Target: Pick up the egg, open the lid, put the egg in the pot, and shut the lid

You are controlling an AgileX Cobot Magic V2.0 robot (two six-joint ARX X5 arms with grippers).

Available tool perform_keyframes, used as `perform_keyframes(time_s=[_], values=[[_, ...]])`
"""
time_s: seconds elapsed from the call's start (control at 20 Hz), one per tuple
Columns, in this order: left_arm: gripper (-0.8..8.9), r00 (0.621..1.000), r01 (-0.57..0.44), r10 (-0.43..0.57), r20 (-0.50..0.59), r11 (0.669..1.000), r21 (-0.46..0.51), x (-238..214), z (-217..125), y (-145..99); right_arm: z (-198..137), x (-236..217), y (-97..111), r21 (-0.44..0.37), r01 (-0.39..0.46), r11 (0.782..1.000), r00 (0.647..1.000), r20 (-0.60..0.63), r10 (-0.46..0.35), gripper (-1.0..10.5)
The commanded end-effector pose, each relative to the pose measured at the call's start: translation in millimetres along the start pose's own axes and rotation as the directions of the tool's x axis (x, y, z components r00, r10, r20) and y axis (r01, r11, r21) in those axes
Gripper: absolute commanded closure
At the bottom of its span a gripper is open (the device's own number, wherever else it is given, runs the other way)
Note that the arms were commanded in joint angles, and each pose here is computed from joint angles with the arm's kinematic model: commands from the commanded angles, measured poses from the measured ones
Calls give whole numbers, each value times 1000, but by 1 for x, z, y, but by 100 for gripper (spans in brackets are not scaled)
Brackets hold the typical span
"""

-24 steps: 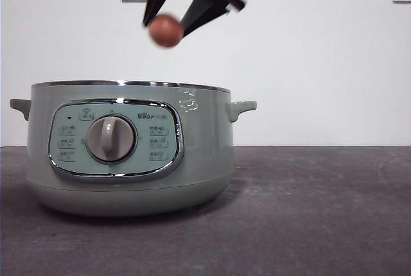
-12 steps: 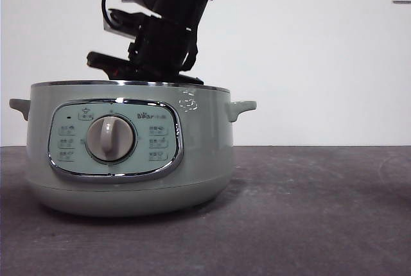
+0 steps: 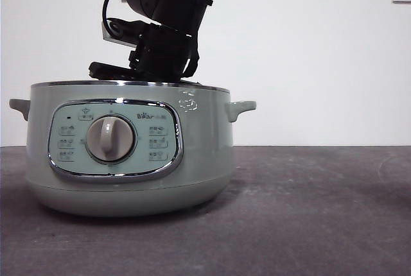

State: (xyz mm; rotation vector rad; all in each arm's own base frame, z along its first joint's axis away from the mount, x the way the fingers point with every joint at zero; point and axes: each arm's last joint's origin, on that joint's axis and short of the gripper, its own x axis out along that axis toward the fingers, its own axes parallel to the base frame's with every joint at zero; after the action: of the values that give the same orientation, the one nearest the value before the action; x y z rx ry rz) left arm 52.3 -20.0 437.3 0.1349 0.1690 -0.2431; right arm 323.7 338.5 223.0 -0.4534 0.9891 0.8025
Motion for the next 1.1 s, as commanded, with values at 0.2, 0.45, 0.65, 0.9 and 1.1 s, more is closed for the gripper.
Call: perform_keyframes(time_s=[0.2,0.45,0.65,0.9,1.1], values=[[822,998,-7,7,69,1000,-5,-5,7,2,2,-5,2,27,1,1000,1000,13,-2,555],[822,999,-3,2,40,1000,3,10,10,-2,5,-92,-3,77,165,983,981,92,-172,569],[822,999,16,-14,-51,1000,27,49,13,-12,-13,-195,-16,158,256,954,938,198,-285,569],[822,976,173,-168,-142,985,24,115,12,-35,-47,-288,-11,213,255,943,888,335,-316,569],[822,964,210,-209,-163,978,-9,165,7,-50,-74,-337,-4,245,261,934,839,420,-345,569]])
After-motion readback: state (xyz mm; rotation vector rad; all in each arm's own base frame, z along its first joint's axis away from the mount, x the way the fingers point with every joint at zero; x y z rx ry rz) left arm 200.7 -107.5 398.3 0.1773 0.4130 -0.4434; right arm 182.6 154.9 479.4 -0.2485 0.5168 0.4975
